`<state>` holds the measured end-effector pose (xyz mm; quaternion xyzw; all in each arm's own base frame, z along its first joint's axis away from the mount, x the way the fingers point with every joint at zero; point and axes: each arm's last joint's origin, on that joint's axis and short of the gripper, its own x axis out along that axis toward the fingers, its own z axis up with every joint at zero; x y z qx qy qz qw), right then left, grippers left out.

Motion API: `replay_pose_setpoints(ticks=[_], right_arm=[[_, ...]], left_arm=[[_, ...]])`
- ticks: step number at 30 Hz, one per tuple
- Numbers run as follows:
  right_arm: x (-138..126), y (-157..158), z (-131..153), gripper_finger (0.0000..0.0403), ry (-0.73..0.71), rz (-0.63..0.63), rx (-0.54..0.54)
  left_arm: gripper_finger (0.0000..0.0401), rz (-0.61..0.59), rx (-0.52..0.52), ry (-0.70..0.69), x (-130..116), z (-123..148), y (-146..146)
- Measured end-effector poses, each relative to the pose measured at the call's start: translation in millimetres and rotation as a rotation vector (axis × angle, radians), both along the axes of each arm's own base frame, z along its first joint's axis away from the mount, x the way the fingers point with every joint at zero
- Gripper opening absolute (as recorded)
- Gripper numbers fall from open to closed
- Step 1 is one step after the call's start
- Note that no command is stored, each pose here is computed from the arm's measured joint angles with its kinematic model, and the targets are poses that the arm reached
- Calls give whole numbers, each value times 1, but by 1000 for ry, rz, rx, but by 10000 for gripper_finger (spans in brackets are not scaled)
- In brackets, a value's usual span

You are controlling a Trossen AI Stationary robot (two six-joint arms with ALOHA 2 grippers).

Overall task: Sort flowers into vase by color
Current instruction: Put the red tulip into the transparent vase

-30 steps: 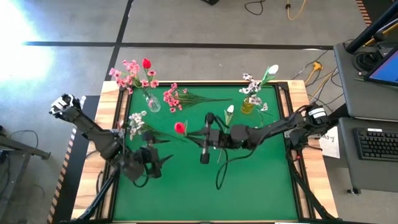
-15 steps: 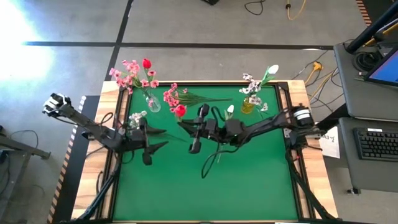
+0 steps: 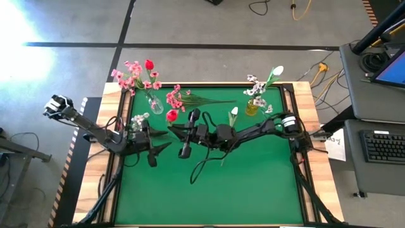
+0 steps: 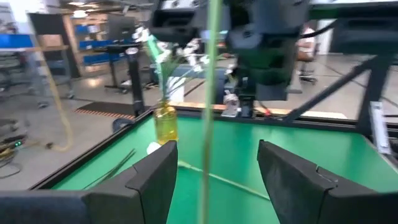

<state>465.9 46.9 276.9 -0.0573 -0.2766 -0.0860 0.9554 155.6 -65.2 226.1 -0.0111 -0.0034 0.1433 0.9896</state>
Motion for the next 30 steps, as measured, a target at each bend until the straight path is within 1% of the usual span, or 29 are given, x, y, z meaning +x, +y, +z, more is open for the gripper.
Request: replay_pose_setpoints(ticks=[5,8,11,13,16,17,18,21,25,27,30], right_arm=[[2,-1,3,14,-12,-2,-1],[2,-2,5,14,-19,-4,1],[2,-2,7,14,-26,-4,4],[2,-2,7,15,-26,-4,4],[2,-2,7,18,-25,-4,4],[3,-2,6,21,-18,-4,3],[3,-2,5,23,-7,-4,2],[6,-2,2,32,53,-7,2],[9,-2,-2,49,133,14,34],[10,-2,-4,62,170,17,54],[10,-3,-6,88,207,-16,84]], left_arm=[[207,16,-3,7,1,-2,0],[191,20,-7,15,2,-3,-1],[150,47,-9,22,4,-5,-1],[109,75,-12,22,4,-6,-1],[36,100,-21,20,4,-6,0],[19,101,-23,18,4,-6,0],[10,101,-28,15,4,-6,0],[12,100,-30,12,3,-5,0],[2,100,-27,17,3,-5,0],[2,101,-26,18,3,-5,0],[1,101,-20,28,3,-6,0]])
